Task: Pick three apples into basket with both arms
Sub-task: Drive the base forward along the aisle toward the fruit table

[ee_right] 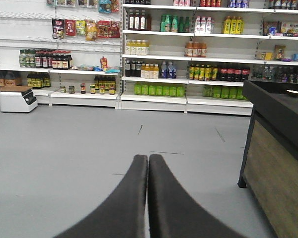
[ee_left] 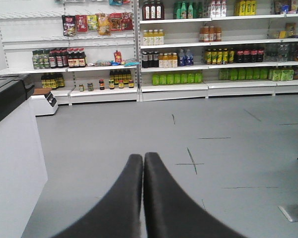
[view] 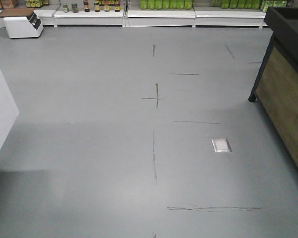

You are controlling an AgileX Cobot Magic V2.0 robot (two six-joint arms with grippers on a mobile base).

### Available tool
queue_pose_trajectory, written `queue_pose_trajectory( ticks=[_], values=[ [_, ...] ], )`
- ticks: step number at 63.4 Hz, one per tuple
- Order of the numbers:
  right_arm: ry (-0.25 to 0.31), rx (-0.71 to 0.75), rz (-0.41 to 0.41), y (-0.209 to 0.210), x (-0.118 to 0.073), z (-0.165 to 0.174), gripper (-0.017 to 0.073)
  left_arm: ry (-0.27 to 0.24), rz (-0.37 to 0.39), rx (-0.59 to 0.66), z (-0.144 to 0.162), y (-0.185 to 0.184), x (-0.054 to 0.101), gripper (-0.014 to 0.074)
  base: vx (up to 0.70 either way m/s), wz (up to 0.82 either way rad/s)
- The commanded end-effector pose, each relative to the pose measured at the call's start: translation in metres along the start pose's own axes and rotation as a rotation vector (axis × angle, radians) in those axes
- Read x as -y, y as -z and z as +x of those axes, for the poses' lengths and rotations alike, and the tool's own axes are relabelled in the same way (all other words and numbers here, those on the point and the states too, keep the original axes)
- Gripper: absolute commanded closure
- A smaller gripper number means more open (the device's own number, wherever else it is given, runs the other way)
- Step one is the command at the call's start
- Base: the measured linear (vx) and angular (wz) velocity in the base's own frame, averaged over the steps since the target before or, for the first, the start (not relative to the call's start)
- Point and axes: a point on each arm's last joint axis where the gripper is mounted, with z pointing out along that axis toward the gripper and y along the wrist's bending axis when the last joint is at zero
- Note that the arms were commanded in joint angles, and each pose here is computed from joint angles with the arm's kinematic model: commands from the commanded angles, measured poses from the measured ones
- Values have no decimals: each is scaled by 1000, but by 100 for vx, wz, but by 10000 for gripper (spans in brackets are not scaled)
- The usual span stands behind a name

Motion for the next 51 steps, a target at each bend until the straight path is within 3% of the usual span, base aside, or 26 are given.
queue_pose_trajectory(
  ticks=[1,51],
  values=[
    [11,59,7,0,0,-2,568,12,2,53,0,0,0,600,0,0],
    [11,58,7,0,0,-2,568,12,2,53,0,0,0,600,3,-1]
  ],
)
